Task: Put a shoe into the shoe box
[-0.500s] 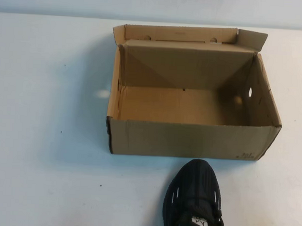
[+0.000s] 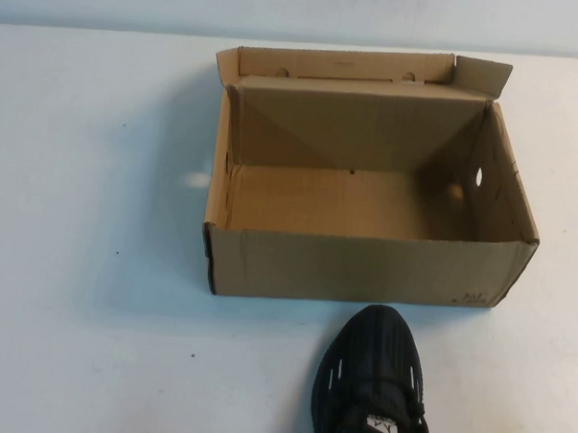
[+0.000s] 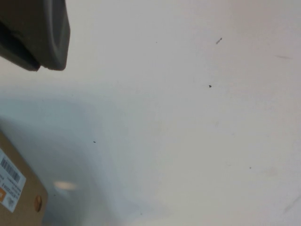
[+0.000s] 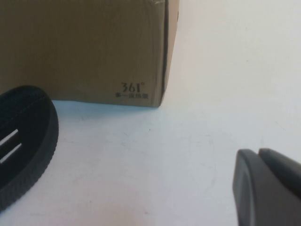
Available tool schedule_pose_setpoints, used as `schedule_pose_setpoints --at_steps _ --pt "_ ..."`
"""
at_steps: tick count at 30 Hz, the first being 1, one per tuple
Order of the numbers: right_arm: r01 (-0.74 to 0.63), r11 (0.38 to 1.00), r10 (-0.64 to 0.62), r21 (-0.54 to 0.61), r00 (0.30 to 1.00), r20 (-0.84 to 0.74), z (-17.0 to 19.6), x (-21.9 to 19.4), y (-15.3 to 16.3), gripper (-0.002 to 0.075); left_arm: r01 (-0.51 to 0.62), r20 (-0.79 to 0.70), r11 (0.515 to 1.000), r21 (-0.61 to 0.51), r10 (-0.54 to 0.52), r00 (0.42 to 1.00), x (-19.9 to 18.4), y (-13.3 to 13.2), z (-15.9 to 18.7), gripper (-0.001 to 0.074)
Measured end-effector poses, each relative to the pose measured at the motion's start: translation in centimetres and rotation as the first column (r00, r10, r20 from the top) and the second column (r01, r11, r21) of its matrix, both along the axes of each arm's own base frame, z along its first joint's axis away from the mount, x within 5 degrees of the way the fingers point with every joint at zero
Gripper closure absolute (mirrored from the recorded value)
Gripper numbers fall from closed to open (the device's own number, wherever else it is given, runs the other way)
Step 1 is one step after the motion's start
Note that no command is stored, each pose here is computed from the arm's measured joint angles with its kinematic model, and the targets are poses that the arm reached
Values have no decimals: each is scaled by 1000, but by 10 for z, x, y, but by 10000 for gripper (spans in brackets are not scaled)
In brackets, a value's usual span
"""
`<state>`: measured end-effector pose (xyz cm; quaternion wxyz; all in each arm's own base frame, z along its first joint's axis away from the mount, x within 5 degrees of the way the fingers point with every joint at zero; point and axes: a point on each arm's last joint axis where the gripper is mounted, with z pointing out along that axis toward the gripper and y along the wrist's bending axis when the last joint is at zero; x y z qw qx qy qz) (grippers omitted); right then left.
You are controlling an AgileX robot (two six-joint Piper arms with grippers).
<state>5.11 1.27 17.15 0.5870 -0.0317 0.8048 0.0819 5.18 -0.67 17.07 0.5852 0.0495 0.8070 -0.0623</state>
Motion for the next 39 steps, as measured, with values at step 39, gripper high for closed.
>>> schedule_pose_setpoints --at_steps 39 --pt "160 972 -234 172 617 752 77 -9 -21 742 276 942 957 -85 -13 335 -36 -9 101 738"
